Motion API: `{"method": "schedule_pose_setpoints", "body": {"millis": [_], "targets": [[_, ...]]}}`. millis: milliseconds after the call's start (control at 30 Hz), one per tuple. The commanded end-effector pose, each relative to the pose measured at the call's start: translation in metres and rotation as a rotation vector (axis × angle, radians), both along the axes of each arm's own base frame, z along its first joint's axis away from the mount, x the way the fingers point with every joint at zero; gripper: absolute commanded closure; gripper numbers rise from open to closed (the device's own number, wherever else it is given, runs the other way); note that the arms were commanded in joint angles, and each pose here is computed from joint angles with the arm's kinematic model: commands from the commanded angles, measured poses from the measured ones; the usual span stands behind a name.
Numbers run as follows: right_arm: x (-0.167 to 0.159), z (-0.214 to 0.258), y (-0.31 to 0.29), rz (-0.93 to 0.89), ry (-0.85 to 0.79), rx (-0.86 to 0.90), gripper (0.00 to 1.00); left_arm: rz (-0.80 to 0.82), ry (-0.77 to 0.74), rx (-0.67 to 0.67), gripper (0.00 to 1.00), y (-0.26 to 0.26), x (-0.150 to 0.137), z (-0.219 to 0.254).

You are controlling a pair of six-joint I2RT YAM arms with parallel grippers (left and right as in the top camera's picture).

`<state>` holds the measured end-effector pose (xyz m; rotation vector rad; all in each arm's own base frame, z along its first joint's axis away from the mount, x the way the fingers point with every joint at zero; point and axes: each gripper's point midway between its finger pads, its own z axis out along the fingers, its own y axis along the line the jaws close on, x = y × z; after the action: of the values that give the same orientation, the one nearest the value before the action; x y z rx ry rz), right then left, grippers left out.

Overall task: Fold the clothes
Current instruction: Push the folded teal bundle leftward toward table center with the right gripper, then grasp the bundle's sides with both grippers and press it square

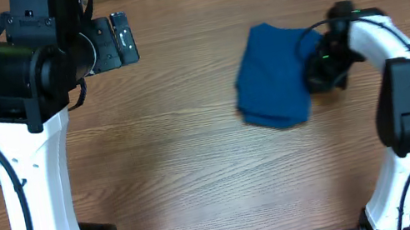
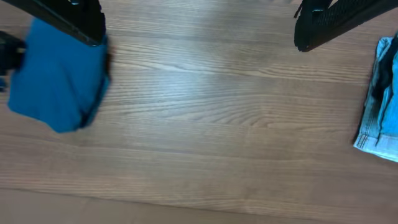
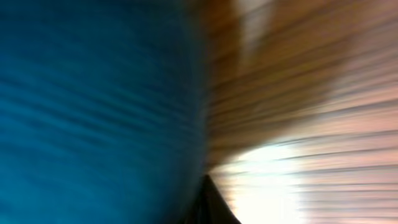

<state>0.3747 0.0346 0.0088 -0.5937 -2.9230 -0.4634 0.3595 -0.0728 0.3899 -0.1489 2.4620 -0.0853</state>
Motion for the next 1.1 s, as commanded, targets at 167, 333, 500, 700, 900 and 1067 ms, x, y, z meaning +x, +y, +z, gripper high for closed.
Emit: {"method": "schedule_pose_setpoints", "body": {"millis": [167,333,500,700,900,1067], "targets": [[-0.032,0.005,0.142,0.326,-0.013,0.087,0.94,-0.003,0.018,-0.003,0.00,0.000,-0.001,-0.004],[-0.055,0.003,0.185,0.461,-0.025,0.061,0.94,-0.003,0.022,-0.002,0.00,0.000,-0.001,-0.005],[-0.051,0.006,0.166,0.415,-0.013,0.004,0.95,0.003,0.031,0.008,0.00,0.002,-0.001,-0.007],[0.010,0.065,0.106,0.319,-0.271,-0.144,0.95,0.106,0.129,0.033,0.00,0.011,0.000,-0.039],[0.075,0.107,0.104,0.300,-0.576,0.125,0.95,0.293,0.434,0.023,0.11,0.006,-0.014,-0.147],[0.094,0.105,0.111,0.311,-0.651,0.136,0.94,0.199,0.582,-0.101,0.39,-0.035,-0.019,-0.238]]}}
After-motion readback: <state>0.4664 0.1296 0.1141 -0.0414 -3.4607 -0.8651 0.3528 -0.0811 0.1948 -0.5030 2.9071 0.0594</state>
